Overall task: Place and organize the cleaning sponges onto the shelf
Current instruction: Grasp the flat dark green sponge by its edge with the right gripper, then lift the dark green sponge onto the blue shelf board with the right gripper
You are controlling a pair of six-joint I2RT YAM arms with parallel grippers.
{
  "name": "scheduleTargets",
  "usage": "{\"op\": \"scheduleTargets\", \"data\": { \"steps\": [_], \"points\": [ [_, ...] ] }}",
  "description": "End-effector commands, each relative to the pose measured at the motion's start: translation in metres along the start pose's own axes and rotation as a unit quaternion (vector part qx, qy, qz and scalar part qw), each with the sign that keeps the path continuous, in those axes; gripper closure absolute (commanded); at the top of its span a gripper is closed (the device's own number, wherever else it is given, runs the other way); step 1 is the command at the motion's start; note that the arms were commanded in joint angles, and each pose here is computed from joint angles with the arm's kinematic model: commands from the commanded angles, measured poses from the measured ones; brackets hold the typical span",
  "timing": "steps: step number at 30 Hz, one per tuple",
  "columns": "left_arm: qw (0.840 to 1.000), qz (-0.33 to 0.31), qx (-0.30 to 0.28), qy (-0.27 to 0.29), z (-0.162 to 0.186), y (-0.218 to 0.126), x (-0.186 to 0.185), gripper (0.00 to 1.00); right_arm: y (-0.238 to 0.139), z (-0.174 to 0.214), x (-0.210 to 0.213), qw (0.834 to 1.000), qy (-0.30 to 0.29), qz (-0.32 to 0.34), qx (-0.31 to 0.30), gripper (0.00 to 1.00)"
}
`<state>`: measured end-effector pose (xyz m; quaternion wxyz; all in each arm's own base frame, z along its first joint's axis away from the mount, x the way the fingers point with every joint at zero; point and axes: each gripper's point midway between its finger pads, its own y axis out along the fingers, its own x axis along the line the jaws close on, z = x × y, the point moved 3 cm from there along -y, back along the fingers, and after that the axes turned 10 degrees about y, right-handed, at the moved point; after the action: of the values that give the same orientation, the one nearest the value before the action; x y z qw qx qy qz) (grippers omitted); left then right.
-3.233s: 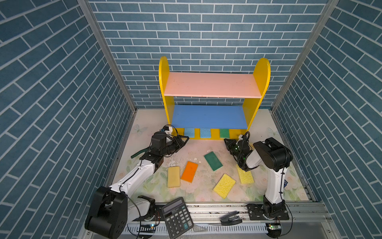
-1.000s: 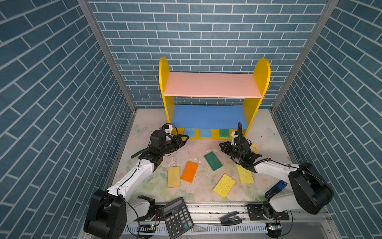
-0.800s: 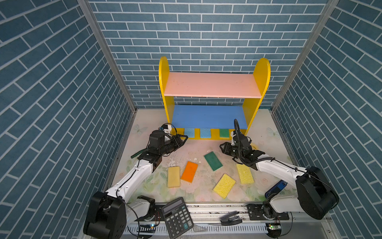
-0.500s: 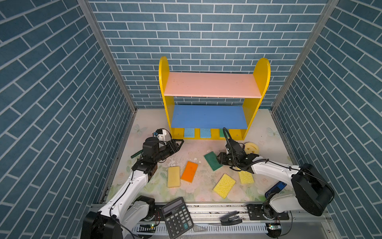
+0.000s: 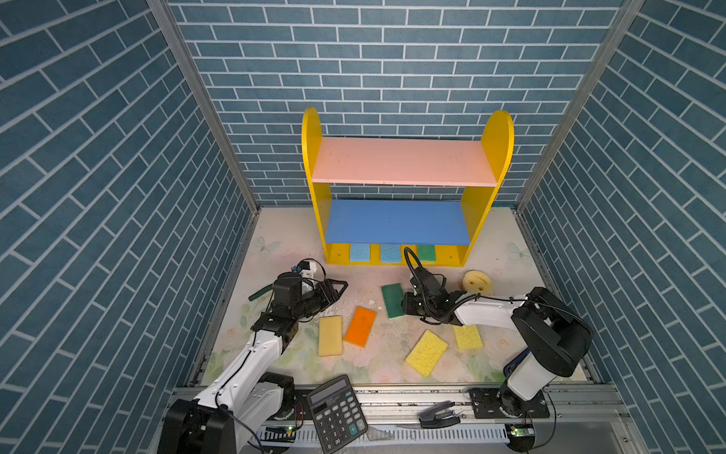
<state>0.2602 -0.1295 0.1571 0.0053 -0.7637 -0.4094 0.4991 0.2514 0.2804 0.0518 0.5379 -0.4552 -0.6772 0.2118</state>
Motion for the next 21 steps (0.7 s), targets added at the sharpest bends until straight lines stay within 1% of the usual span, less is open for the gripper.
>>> {"op": "scheduleTargets", "data": {
  "steps": [1, 2, 6, 11, 14, 16, 17, 19, 21],
  "points": [
    [1.0, 0.023, -0.002, 0.001, -0.002, 0.004, -0.002, 0.41, 0.006, 0.009, -0.005, 1.0, 0.001, 0.01, 0.016, 0.98],
    [1.0, 0.025, 0.001, -0.001, -0.001, 0.004, -0.001, 0.41, 0.004, 0.006, 0.0, 1.0, -0.003, 0.001, 0.013, 1.0],
    [1.0, 0.018, 0.0, -0.005, 0.003, -0.002, 0.005, 0.41, -0.009, -0.009, 0.034, 0.999, -0.03, -0.036, -0.006, 1.0],
    [1.0, 0.003, -0.015, -0.015, 0.008, -0.024, 0.01, 0.41, -0.039, -0.033, 0.108, 0.988, -0.113, -0.086, -0.052, 1.0],
    [0.999, -0.024, -0.019, -0.01, 0.014, -0.043, 0.014, 0.4, -0.054, -0.055, 0.146, 0.98, -0.134, -0.119, -0.085, 1.0],
    [0.999, -0.047, -0.021, -0.004, 0.017, -0.054, 0.017, 0.39, -0.062, -0.073, 0.161, 0.976, -0.139, -0.119, -0.116, 1.0],
    [0.998, -0.052, -0.031, 0.005, 0.017, -0.062, 0.014, 0.39, -0.062, -0.081, 0.166, 0.975, -0.141, -0.111, -0.131, 1.0],
    [0.997, -0.065, -0.039, 0.011, 0.019, -0.069, 0.014, 0.38, -0.061, -0.099, 0.173, 0.972, -0.148, -0.088, -0.162, 1.0],
    [0.997, -0.07, -0.043, 0.011, 0.021, -0.074, 0.013, 0.38, -0.053, -0.115, 0.179, 0.971, -0.149, -0.062, -0.177, 1.0]
  ]
}}
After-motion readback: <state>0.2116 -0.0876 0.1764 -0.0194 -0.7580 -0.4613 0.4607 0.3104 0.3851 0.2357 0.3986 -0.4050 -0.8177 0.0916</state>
